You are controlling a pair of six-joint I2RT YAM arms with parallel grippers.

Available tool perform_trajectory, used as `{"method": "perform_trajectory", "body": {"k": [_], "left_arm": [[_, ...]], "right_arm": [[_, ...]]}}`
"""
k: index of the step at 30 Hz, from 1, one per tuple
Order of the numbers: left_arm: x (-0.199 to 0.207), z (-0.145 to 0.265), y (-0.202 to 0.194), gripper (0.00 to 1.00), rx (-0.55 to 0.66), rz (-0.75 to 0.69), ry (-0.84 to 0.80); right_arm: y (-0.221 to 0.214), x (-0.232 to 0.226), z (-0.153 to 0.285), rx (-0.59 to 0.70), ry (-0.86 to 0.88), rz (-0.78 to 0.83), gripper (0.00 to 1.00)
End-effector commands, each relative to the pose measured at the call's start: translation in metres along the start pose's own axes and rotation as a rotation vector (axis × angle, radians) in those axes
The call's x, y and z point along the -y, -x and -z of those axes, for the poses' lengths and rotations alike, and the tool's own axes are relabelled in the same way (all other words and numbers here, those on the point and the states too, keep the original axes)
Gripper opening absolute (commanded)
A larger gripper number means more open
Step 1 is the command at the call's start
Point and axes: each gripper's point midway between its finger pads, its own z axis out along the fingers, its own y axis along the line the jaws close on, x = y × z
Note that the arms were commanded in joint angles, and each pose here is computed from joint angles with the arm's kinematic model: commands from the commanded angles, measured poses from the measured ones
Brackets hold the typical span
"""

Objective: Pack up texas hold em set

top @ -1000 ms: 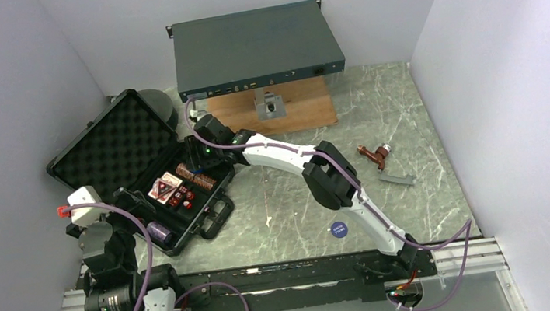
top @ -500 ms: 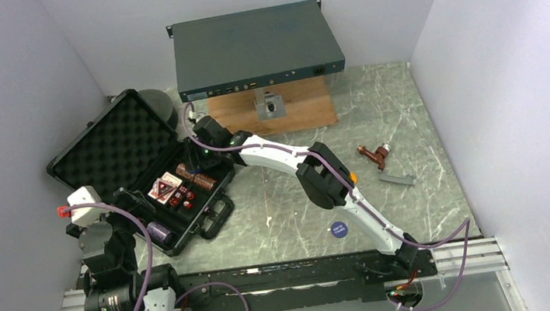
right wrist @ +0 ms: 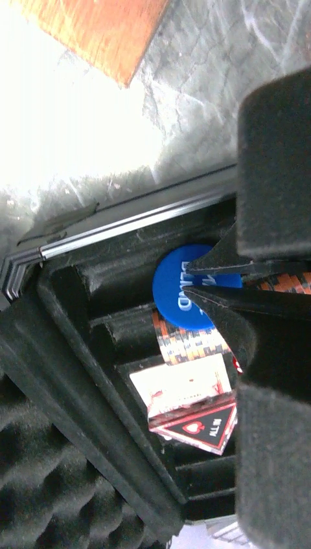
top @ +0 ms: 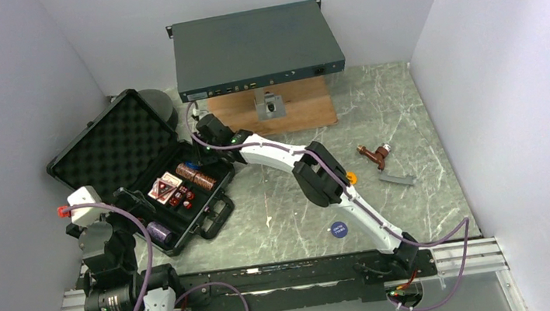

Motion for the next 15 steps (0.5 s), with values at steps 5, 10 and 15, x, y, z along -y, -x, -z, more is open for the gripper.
{"method": "perform_trajectory", "body": {"k": [5,10,15], "left_arm": [[0.006,-0.001,0.011,1.0,0.032,0.01,-0.021],[0.006,-0.002,0.01,1.0,0.03,0.01,-0.021],[0.005,-0.001,0.011,1.0,0.032,0.011,-0.018]], "right_arm": [[0.046,-0.019,0.017,0.133,0.062,-0.006,0.25],[0.048,-0.014,0.033,0.151,0.027,-0.007,0.27],[0.05,-0.015,0.05,0.172,0.024,-0.01,0.27]]}}
